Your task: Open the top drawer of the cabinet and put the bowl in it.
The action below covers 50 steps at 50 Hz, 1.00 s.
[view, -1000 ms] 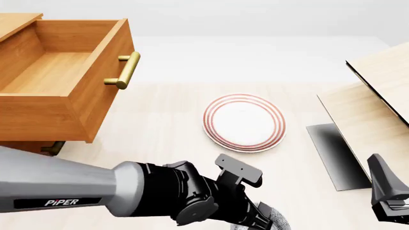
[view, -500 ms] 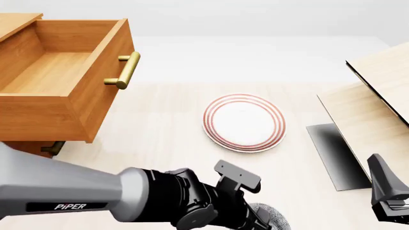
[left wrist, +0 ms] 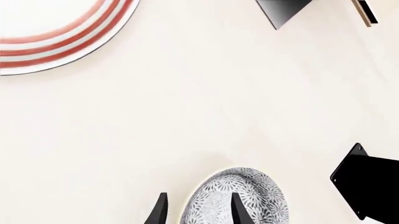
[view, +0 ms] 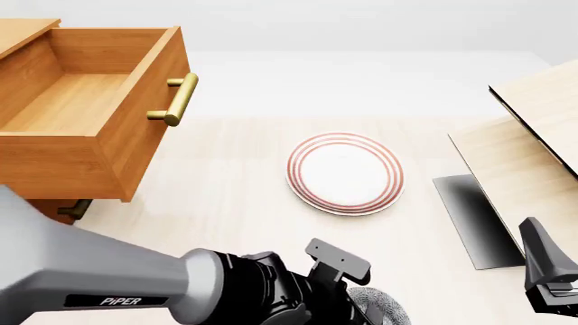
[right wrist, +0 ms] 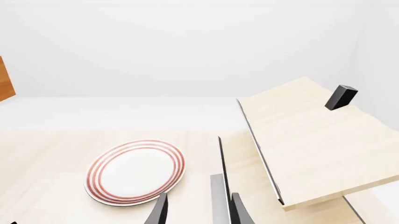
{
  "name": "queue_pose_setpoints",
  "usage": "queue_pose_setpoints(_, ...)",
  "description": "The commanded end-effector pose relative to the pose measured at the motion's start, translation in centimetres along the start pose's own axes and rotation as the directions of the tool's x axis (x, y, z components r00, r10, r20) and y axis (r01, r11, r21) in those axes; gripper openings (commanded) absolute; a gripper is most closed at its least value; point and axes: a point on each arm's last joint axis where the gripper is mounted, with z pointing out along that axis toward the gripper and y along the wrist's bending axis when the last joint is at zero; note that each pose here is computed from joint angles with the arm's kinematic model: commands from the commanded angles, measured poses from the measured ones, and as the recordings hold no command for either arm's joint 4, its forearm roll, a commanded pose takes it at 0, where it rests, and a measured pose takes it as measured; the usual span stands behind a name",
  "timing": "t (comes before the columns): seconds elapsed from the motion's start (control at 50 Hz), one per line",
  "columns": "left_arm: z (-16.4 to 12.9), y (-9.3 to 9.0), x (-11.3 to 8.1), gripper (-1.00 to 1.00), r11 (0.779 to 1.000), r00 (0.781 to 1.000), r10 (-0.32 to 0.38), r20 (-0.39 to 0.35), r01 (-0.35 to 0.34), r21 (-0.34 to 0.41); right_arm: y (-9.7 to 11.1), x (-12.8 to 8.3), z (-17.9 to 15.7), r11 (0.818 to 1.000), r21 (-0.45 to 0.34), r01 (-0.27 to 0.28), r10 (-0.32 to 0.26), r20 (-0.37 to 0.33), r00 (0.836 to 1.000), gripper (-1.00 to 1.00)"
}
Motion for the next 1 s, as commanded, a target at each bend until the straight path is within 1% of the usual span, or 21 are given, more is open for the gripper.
queue_pose_setpoints(0.02,0.0,0.2,0.2,-1.00,1.000,1.000,-0.006,0.005,0.006,0.003,0.0,0.2,0.0,1.000,0.000,0.000,0.000,-0.001,1.000,1.00)
queue_pose_setpoints(0.16,-0.8,0.2,-0.1,-1.00,1.000,1.000,-0.012,0.025,0.012,0.010,0.0,0.2,0.0,1.000,0.000,0.000,0.000,-0.001,1.000,1.00)
queue_pose_setpoints(0.24,-2.3,0.3,-0.7,-1.00,1.000,0.998,-0.018,0.056,0.017,0.021,0.0,0.2,0.0,1.000,0.000,0.000,0.000,0.000,1.000,1.00)
queue_pose_setpoints(0.26,-2.9,0.6,-1.0,-1.00,0.999,0.997,-0.025,0.073,0.024,0.024,0.0,0.2,0.0,1.000,0.000,0.000,0.000,0.000,1.000,1.00)
queue_pose_setpoints(0.42,-4.1,-0.1,-1.6,-1.00,0.999,0.995,-0.020,0.096,0.016,0.042,0.0,0.2,0.0,1.000,0.000,0.000,0.000,-0.001,1.000,1.00)
queue_pose_setpoints(0.46,-4.4,0.1,-1.9,-1.00,0.999,0.994,-0.025,0.110,0.020,0.043,0.0,0.2,0.0,1.000,0.000,0.000,0.000,-0.001,1.000,1.00)
queue_pose_setpoints(0.66,-5.6,-0.3,-3.0,-1.00,0.999,0.992,-0.018,0.126,0.012,0.047,0.0,0.2,0.0,1.000,0.000,0.000,0.000,0.000,1.000,1.00)
queue_pose_setpoints(0.74,-6.0,-0.4,-3.4,-1.00,0.999,0.991,-0.022,0.131,0.015,0.049,0.0,0.2,0.0,1.000,0.000,0.000,0.000,-0.001,1.000,1.00)
queue_pose_setpoints(0.86,-6.8,-0.4,-3.9,-1.00,0.998,0.988,-0.046,0.147,0.038,0.055,0.0,0.2,0.0,1.000,0.000,0.000,0.000,0.000,1.000,1.00)
queue_pose_setpoints(0.96,-6.9,-0.8,-4.2,-1.00,0.997,0.988,-0.050,0.143,0.042,0.058,0.0,0.2,0.0,1.000,0.000,0.000,0.000,-0.001,1.000,1.00)
queue_pose_setpoints(1.0,-7.3,-0.7,-4.7,-1.00,0.998,0.988,-0.045,0.149,0.038,0.053,0.0,0.2,0.0,1.000,0.000,0.000,0.000,-0.001,1.000,1.00)
